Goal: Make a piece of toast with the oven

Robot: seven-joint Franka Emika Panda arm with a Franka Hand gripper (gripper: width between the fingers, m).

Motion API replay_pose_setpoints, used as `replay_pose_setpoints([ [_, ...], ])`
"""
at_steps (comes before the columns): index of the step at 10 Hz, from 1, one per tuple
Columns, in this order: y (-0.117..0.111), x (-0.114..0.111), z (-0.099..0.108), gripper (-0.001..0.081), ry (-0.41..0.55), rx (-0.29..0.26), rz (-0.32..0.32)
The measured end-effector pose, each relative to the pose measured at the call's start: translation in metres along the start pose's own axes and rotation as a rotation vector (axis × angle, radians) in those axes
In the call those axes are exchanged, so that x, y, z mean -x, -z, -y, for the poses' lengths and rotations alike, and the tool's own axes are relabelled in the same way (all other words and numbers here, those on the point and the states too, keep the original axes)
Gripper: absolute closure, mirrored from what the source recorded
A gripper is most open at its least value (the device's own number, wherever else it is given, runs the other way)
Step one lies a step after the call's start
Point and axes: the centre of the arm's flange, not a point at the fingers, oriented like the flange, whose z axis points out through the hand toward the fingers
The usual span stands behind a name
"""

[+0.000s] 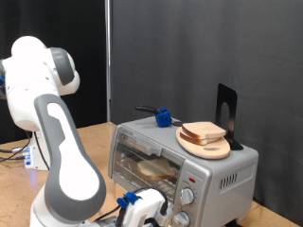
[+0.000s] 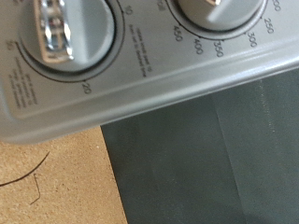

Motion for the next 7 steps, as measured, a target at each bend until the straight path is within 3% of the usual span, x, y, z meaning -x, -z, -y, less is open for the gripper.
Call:
replay_pose_setpoints([
  [3, -0.011, -0.005, 0.003, 0.0124, -0.001, -0.024, -0.032],
  [7, -0.026, -0.014, -0.008, 0.0124, 0.098, 0.038, -0.066],
])
